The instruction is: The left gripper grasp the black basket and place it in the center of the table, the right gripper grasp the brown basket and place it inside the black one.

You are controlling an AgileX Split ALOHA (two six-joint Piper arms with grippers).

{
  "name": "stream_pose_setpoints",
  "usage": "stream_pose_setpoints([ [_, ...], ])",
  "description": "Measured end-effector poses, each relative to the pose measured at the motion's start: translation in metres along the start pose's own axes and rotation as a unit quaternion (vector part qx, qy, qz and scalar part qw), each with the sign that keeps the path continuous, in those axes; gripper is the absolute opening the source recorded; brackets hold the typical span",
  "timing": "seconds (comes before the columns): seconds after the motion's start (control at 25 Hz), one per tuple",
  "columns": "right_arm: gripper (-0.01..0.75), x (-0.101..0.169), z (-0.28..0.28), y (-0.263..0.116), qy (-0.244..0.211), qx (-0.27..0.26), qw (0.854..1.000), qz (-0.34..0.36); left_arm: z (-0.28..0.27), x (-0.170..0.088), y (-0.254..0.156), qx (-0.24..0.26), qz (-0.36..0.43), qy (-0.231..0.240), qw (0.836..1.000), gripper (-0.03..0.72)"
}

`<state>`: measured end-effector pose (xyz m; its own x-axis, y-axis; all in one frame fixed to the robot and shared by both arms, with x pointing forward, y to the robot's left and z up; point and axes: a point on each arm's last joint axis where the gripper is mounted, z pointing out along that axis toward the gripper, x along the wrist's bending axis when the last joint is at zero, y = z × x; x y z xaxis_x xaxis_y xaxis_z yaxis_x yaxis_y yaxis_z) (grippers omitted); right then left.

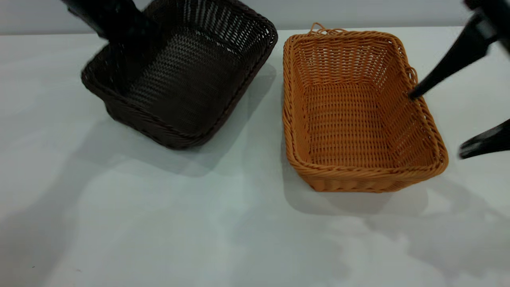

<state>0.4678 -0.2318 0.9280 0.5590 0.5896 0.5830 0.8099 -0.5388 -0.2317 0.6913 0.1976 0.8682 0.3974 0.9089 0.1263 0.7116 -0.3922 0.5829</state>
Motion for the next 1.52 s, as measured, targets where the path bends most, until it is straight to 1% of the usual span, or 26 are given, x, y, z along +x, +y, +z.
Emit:
stream_pose_setpoints([
  [0.08,0.565,-0.003,0.014,0.007,0.010,0.015,0.999,0.049,-0.009,0.002,0.007,-0.013,0.007,0.004,1.000,0.076],
  [0.24,0.565,-0.012,0.039,0.019,0.021,0.034,0.994,0.103,-0.017,0.004,0.017,-0.042,0.014,0.012,0.999,0.076],
  [0.44,0.565,-0.032,0.070,0.030,0.010,0.048,0.986,0.158,-0.018,0.006,0.021,-0.062,0.023,0.019,0.998,0.076],
  [0.56,0.565,-0.037,0.084,0.040,0.006,0.048,0.985,0.167,-0.018,0.006,0.022,-0.066,0.027,0.021,0.997,0.076],
  [0.84,0.565,-0.040,0.107,0.063,-0.001,0.039,0.983,0.179,-0.019,0.006,0.023,-0.073,0.037,0.023,0.996,0.076],
  [0.96,0.541,-0.044,0.114,0.068,-0.008,0.038,0.982,0.186,-0.019,0.006,0.023,-0.074,0.038,0.024,0.996,0.076],
  [1.04,0.497,-0.045,0.118,0.073,-0.014,0.030,0.982,0.187,-0.019,0.006,0.023,-0.075,0.039,0.024,0.996,0.076],
  [1.12,0.431,-0.046,0.120,0.076,-0.017,0.024,0.982,0.185,-0.019,0.006,0.024,-0.076,0.046,0.026,0.996,0.076],
  [1.24,0.269,-0.045,0.120,0.082,-0.023,0.005,0.985,0.170,-0.019,0.006,0.024,-0.078,0.057,0.028,0.995,0.076],
  [1.36,0.096,-0.045,0.113,0.100,-0.010,-0.024,0.989,0.148,-0.019,0.007,0.025,-0.081,0.075,0.032,0.993,0.076],
  [1.4,0.081,-0.049,0.108,0.106,-0.008,-0.032,0.990,0.138,-0.019,0.007,0.025,-0.082,0.082,0.033,0.993,0.076],
  [1.52,0.078,-0.070,0.080,0.132,0.013,-0.063,0.989,0.134,-0.019,0.006,0.025,-0.081,0.105,0.036,0.990,0.076],
])
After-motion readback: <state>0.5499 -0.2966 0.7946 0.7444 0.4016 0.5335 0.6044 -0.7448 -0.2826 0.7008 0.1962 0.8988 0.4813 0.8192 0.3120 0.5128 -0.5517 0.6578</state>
